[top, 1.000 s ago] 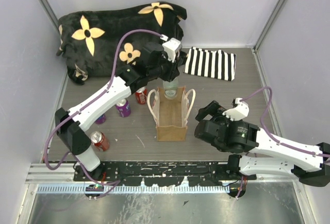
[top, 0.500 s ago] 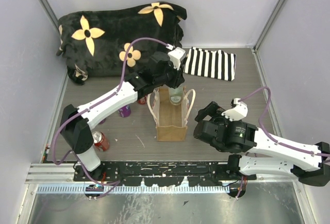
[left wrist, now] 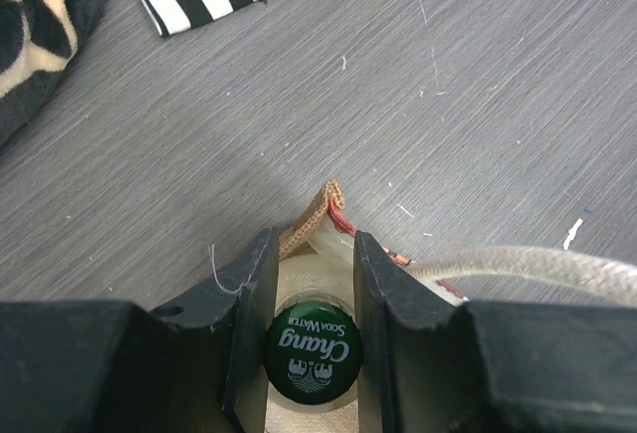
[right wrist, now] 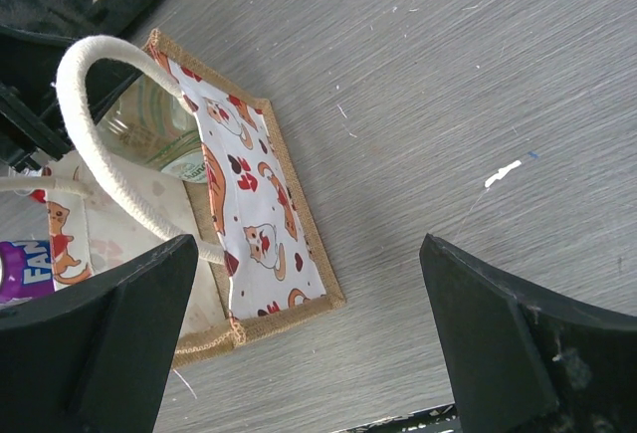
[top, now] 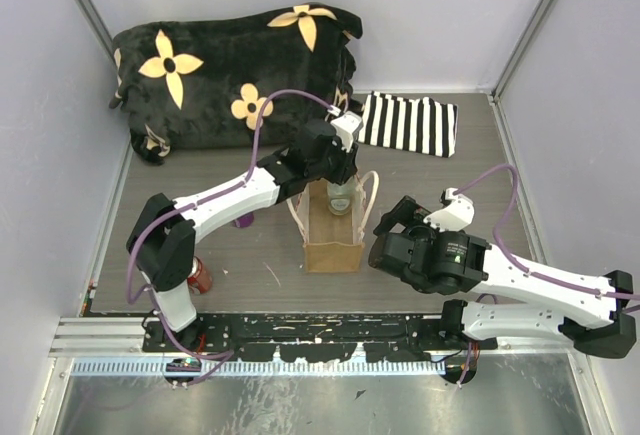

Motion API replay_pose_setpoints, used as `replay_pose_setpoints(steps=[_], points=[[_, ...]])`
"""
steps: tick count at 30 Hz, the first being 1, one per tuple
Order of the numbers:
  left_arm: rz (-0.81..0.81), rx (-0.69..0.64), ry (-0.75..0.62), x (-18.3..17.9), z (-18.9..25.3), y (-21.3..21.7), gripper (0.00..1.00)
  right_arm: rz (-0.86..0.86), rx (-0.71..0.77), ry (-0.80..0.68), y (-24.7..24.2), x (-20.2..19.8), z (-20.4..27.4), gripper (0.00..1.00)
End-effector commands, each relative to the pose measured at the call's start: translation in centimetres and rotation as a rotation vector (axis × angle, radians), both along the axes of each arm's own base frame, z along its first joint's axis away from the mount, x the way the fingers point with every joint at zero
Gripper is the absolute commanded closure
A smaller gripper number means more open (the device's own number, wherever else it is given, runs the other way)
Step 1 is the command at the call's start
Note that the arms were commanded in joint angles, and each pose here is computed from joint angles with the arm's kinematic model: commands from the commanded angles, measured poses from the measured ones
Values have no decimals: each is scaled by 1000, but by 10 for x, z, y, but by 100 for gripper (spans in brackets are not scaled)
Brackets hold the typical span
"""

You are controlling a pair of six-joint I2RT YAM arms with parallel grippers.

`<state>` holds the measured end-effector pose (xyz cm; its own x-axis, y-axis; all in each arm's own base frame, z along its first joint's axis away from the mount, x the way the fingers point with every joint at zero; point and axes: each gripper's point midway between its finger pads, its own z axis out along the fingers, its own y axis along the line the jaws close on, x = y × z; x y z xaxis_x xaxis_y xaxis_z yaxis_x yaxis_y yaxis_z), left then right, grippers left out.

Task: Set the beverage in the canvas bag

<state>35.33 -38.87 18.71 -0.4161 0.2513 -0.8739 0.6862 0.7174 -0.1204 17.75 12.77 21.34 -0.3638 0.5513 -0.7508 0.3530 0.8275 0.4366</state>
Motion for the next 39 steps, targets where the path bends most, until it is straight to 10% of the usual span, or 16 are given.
replay_pose_setpoints(steps=[1, 39], points=[[14, -157, -161, 19, 53, -17, 100, -13, 30, -26, 2, 3, 14, 0], [50, -54, -152, 7, -25, -25, 100, 0, 44, -14, 12, 3, 11, 0]])
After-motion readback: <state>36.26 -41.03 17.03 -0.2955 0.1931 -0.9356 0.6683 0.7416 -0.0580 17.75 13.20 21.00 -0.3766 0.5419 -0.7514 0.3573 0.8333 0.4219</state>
